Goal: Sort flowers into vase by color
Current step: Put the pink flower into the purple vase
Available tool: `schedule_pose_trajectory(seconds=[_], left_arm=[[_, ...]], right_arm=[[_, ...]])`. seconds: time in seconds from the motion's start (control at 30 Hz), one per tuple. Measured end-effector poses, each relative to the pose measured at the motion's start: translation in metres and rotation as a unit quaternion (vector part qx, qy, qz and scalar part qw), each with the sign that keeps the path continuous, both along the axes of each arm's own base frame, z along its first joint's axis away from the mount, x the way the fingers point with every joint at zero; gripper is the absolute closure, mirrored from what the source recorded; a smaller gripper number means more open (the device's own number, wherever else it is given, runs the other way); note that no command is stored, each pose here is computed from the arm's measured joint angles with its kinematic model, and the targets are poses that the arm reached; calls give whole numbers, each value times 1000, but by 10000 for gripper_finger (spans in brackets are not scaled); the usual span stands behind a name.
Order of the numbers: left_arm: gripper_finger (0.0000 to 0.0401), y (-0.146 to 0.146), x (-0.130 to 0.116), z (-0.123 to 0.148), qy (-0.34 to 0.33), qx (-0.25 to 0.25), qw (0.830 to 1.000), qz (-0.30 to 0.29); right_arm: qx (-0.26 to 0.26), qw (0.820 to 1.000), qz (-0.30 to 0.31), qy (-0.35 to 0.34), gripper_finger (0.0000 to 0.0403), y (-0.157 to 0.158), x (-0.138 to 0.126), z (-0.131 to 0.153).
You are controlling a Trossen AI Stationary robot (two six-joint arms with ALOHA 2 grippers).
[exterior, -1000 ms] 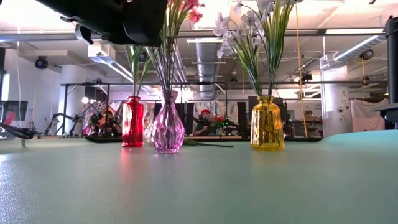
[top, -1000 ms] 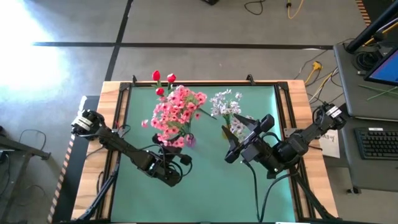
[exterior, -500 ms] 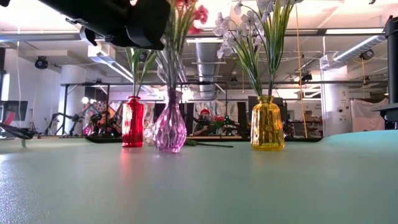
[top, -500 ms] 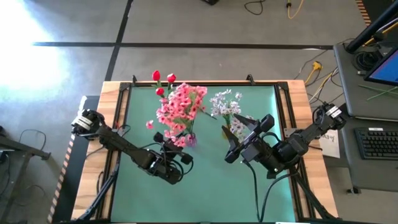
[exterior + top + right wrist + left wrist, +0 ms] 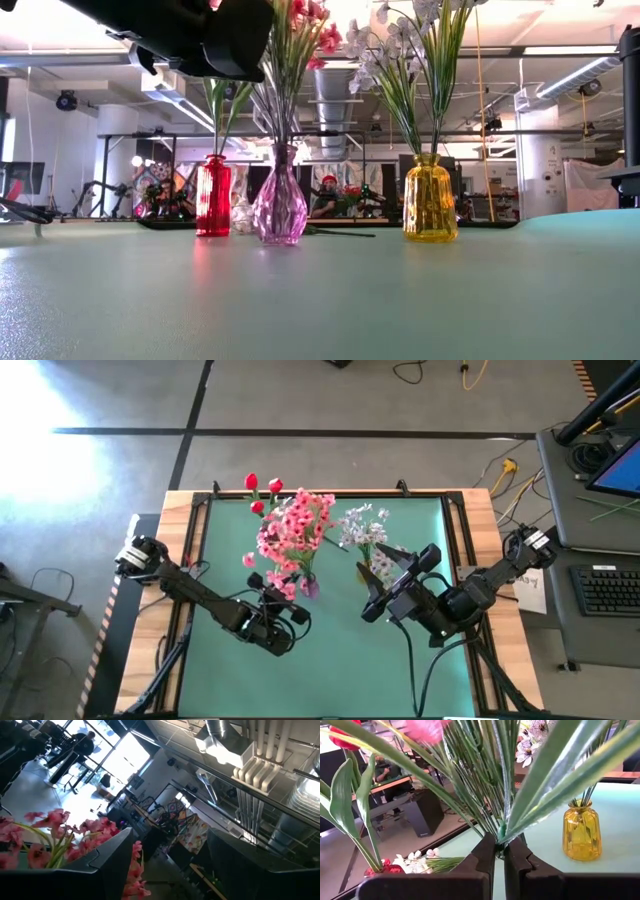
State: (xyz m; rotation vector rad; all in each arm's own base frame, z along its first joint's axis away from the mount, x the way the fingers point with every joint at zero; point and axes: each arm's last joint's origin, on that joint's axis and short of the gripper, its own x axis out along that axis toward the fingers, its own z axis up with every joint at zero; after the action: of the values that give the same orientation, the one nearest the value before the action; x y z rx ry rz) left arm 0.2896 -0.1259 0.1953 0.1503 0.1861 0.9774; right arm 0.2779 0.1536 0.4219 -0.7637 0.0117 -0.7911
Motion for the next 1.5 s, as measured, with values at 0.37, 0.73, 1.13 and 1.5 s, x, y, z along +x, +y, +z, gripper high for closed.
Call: schedule_pose_trajectory(seconds=[0.37,0.73,1.13,1.5], left_arm=[[399,-5,-2,0,0,-2,1000,-9],[353,-12,-5,-1,4,-1,1000,-23],[274,-19,-9,1,17,-10,999,-50],[217,-22,-18,13,21,-26,997,-76]], right_arm=[[-3,1000,0,4,154,0,0,-1],[-3,1000,0,5,154,0,1,-1],[3,1000,2,0,154,0,1,-1],[27,999,-5,-17,154,-5,3,-1]])
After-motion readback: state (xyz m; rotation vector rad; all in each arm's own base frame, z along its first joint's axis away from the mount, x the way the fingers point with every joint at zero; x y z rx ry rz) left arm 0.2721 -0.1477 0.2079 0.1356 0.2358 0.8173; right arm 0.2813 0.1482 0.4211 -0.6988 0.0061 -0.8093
